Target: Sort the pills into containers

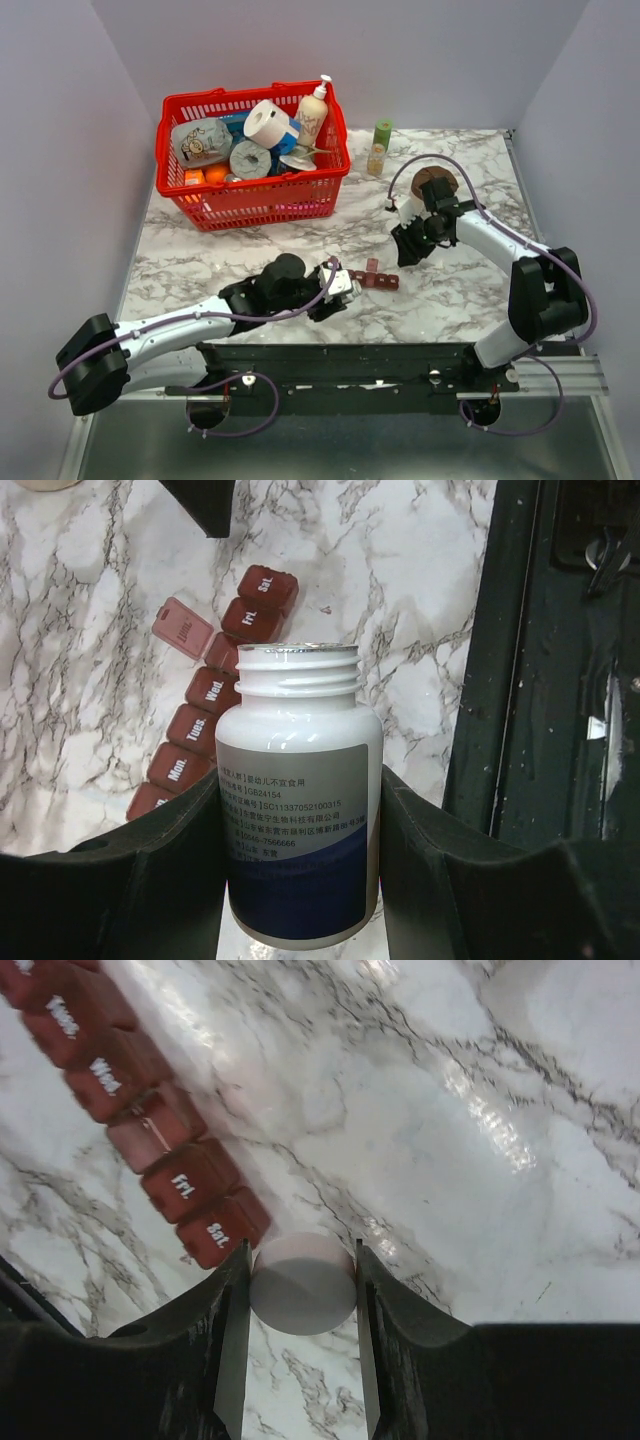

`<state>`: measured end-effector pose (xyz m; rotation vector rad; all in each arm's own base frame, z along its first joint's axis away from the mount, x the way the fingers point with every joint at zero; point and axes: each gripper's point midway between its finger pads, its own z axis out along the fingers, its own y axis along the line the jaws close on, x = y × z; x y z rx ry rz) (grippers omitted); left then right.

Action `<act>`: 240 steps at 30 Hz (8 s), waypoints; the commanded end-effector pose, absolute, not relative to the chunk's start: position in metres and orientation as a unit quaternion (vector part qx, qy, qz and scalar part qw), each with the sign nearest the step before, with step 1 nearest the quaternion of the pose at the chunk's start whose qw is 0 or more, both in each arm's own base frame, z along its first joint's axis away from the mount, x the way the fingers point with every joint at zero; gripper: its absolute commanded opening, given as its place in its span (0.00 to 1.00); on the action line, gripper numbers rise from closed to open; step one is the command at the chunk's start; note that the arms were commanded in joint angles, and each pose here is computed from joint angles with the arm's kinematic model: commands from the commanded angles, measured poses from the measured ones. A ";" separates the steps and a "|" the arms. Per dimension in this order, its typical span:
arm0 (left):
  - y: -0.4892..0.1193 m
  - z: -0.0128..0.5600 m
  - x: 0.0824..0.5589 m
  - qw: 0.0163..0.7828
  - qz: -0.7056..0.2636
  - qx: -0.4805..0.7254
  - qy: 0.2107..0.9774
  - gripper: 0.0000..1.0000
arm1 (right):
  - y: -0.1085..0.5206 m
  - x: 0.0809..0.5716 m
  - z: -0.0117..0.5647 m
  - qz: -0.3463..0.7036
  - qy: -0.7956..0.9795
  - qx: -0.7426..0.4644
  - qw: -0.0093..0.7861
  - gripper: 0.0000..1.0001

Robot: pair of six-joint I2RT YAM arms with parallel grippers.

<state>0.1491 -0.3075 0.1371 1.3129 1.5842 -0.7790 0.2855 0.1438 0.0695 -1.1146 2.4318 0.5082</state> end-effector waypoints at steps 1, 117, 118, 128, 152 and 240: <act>-0.310 0.141 0.155 0.450 -0.291 0.586 0.608 0.00 | 0.129 0.313 0.058 0.140 0.899 -0.351 0.222 0.28; -0.325 0.084 0.222 0.314 -0.261 0.638 0.653 0.00 | 0.104 0.315 0.135 0.197 0.865 -0.321 0.331 1.00; -0.325 0.078 0.222 0.305 -0.259 0.640 0.656 0.00 | 0.099 0.317 0.136 0.195 0.869 -0.311 0.331 1.00; -0.336 0.072 0.222 0.247 -0.241 0.650 0.677 0.00 | 0.080 0.321 0.135 0.199 0.882 -0.270 0.332 1.00; -0.332 0.058 0.222 0.164 -0.172 0.659 0.713 0.00 | 0.063 0.316 0.138 0.210 0.882 -0.256 0.335 1.00; -0.337 0.064 0.238 0.161 0.094 0.737 0.649 0.00 | 0.064 0.307 0.146 0.243 0.875 -0.249 0.336 1.00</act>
